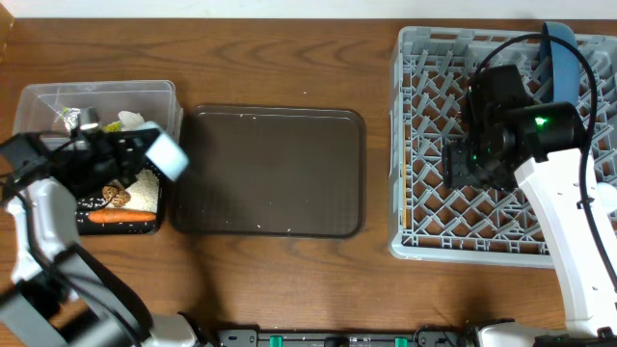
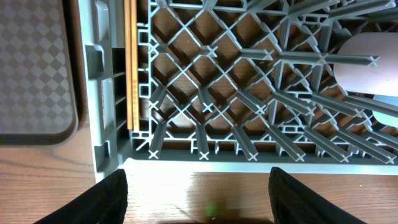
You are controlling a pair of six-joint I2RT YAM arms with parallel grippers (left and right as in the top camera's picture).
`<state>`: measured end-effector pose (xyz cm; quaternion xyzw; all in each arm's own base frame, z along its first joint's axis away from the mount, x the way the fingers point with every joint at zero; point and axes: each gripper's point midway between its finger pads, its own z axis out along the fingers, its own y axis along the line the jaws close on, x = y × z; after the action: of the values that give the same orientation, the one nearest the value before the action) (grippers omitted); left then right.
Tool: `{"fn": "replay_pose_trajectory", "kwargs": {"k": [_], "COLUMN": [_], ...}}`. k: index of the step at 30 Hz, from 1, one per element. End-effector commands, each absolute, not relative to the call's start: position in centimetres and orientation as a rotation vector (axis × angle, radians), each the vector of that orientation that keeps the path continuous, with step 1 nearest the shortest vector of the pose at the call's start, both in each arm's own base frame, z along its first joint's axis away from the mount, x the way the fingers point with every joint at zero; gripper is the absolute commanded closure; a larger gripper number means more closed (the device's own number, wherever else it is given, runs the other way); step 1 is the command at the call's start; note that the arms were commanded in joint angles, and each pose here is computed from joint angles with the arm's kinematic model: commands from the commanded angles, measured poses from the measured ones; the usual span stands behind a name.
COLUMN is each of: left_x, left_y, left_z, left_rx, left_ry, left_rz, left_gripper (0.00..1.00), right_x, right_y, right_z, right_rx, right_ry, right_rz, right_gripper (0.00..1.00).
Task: Sort waste into correct bins and load items into the dishwasher rack
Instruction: 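Carry the empty bowl right and set it on the brown tray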
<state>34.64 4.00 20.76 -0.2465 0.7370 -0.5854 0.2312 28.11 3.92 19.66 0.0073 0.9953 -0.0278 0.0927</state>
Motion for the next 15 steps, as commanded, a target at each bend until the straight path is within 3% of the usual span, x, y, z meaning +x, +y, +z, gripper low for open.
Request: {"fn": "replay_pose_trajectory", "kwargs": {"k": [1, 10, 15], "left_x": [34.5, 32.7, 31.9], "left_y": [1.5, -11.9, -15.2], "left_z": [19.1, 17.6, 14.9], "left_rx": [-0.624, -0.079, 0.093], "left_ry": [2.234, 2.5, 2.635], "left_rz": [-1.369, -1.346, -1.089], "left_gripper": [0.94, 0.94, 0.94], "right_x": [28.1, 28.1, 27.7], "right_y": [3.5, 3.1, 1.4], "right_z": [19.7, 19.7, 19.8], "right_rx": [0.021, 0.086, 0.188], "right_ry": [2.951, 2.945, 2.95], "right_rz": [-0.109, -0.134, -0.215], "right_gripper": [0.31, 0.31, 0.31]}}
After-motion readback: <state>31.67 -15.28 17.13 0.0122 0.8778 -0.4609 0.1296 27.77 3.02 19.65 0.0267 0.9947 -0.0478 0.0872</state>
